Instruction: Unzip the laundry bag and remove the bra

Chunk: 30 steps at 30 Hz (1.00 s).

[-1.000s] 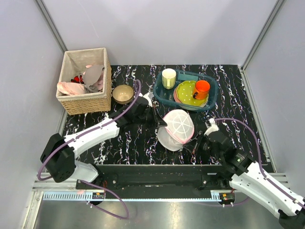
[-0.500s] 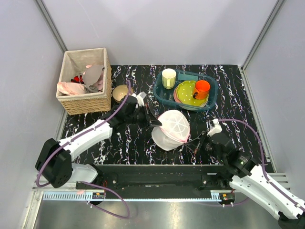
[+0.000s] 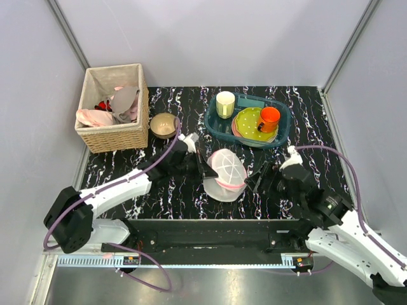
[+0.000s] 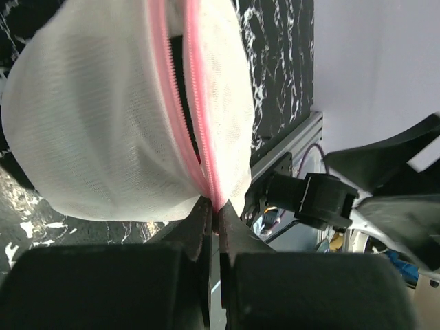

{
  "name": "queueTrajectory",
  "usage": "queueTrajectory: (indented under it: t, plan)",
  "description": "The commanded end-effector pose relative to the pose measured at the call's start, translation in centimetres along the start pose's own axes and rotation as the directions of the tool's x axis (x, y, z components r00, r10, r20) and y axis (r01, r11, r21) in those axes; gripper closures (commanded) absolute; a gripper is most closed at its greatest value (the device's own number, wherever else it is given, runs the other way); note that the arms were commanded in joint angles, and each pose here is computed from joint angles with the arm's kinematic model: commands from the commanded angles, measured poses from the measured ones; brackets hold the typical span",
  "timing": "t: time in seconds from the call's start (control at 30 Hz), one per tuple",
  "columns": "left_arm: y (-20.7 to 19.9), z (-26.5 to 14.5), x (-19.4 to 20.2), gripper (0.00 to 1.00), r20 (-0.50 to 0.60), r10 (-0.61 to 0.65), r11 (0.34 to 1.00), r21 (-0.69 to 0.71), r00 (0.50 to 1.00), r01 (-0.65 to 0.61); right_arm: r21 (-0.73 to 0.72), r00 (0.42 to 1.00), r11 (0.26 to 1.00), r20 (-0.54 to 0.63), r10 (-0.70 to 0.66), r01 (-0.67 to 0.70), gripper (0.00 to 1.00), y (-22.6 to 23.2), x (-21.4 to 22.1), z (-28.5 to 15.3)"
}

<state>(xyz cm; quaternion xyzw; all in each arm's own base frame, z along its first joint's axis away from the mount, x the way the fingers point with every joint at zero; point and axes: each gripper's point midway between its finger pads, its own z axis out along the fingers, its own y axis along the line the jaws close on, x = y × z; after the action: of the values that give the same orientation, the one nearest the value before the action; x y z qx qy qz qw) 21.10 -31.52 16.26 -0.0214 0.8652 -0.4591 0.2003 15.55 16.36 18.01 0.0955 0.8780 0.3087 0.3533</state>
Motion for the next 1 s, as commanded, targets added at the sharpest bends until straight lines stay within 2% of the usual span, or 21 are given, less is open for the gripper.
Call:
queueTrajectory:
  t: [0.0, 0.1, 0.13, 0.17, 0.23, 0.27, 0.3, 0.33, 0.43, 0.67, 0.77, 0.97]
  plan:
    - [-0.6, 1.1, 0.8, 1.0, 0.04, 0.011, 0.999, 0.048, 0.999, -0.013, -0.031, 0.996, 0.998, 0.072, -0.046, 0.048, 0.13, 3.0, -3.1, 0.8]
    - [-1.2, 1.4, 1.6, 1.0, 0.034, 0.041, 0.998, 0.049, 0.999, -0.043, -0.043, 0.996, 0.996, 0.044, -0.073, 0.075, 0.14, 4.8, -3.5, 2.8]
    - [-1.3, 1.6, 1.8, 0.96, 0.029, 0.052, 0.997, 0.047, 0.998, -0.053, -0.029, 0.997, 0.996, 0.021, -0.08, 0.081, 0.14, 5.1, -3.4, 4.1]
    - [-2.4, 1.5, 2.2, 0.84, -0.006, 0.083, 0.992, 0.09, 0.997, -0.082, -0.032, 0.996, 0.996, 0.002, -0.089, 0.089, 0.14, 5.4, -3.2, 4.6]
    - [-2.8, 1.3, 2.4, 0.44, -0.054, 0.098, 0.99, 0.107, 0.994, -0.092, -0.026, 0.996, 0.996, -0.035, -0.086, 0.085, 0.14, 5.5, -2.5, 5.7]
    - [-2.8, 1.0, 2.0, 0.32, -0.047, 0.113, 0.988, 0.106, 0.992, -0.108, -0.031, 0.996, 0.997, -0.043, -0.078, 0.077, 0.14, 5.5, -2.3, 5.8]
    - [-2.8, 0.8, 2.0, 0.29, -0.041, 0.118, 0.988, 0.102, 0.992, -0.114, -0.041, 0.997, 0.997, -0.03, -0.069, 0.068, 0.14, 5.6, -2.4, 5.7]
    - [-2.7, 0.4, 1.5, 0.21, -0.017, 0.123, 0.988, 0.093, 0.992, -0.121, -0.033, 0.997, 0.997, -0.033, -0.066, 0.065, 0.13, 5.0, -2.0, 5.8]
    - [-2.0, -1.3, -0.4, 0.21, 0.055, 0.102, 0.99, 0.089, 0.993, -0.107, -0.022, 0.999, 0.999, -0.002, -0.043, 0.043, 0.14, 3.9, -1.8, 5.3]
    - [1.0, -2.6, -2.4, 0.26, 0.073, 0.017, 0.997, 0.077, 0.997, -0.023, 0.003, 1.0, 1.0, -0.015, -0.011, 0.011, 0.15, 1.7, -0.3, 4.3]
    - [0.6, -2.3, -3.2, 0.3, 0.088, 0.024, 0.997, 0.077, 0.996, -0.031, -0.001, 1.0, 1.0, 0.007, 0.0, 0.0, 0.16, 1.4, -0.5, 3.8]
    - [2.0, 0.3, -3.7, 0.3, 0.036, 0.005, 1.0, 0.022, 0.999, -0.006, 0.032, 0.998, 0.998, 0.024, -0.054, 0.053, 0.16, 1.8, -1.8, 3.7]
